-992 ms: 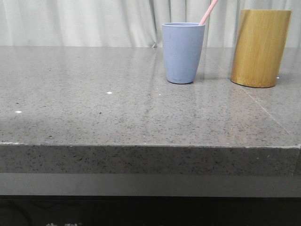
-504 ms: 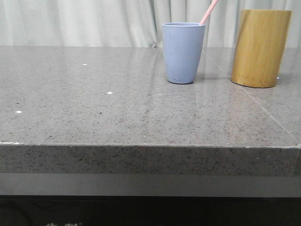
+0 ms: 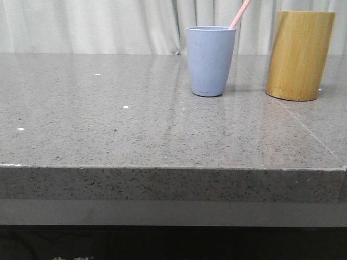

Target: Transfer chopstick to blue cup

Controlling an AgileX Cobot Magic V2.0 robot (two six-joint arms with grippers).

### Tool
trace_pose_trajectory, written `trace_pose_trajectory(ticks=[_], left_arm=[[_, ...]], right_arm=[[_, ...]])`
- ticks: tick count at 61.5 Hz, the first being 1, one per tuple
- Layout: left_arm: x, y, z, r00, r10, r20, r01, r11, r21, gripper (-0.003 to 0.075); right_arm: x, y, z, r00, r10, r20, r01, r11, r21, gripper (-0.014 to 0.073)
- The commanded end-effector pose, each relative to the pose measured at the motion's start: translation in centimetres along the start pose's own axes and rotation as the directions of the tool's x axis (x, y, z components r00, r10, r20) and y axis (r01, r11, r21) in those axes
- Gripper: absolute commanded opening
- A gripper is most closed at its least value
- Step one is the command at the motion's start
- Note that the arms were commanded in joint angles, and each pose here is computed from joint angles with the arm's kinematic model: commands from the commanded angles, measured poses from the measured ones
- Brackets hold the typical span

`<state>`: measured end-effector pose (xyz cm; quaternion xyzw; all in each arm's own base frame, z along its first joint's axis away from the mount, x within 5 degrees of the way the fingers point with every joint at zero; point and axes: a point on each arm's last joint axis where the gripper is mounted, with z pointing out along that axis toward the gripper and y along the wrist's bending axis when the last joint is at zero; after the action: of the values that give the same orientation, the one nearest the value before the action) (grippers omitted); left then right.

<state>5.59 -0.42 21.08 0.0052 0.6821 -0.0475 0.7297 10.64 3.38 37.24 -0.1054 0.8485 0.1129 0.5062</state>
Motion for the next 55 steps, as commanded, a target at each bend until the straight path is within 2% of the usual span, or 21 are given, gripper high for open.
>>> trace_pose_trajectory(ticks=[1,55], left_arm=[[-0.51,0.11,-0.23,0.995,-0.019,0.101,0.020,1.000,-0.007,-0.0019],[-0.38,0.03,-0.20,0.996,-0.039,0.085,0.039,0.999,0.004,-0.0019]], right_arm=[[-1.27,0.03,-0.43,0.996,-0.001,0.091,0.001,1.000,0.004,-0.0069],[-1.27,0.03,-0.43,0.996,-0.001,0.091,0.001,1.000,0.004,-0.0069]])
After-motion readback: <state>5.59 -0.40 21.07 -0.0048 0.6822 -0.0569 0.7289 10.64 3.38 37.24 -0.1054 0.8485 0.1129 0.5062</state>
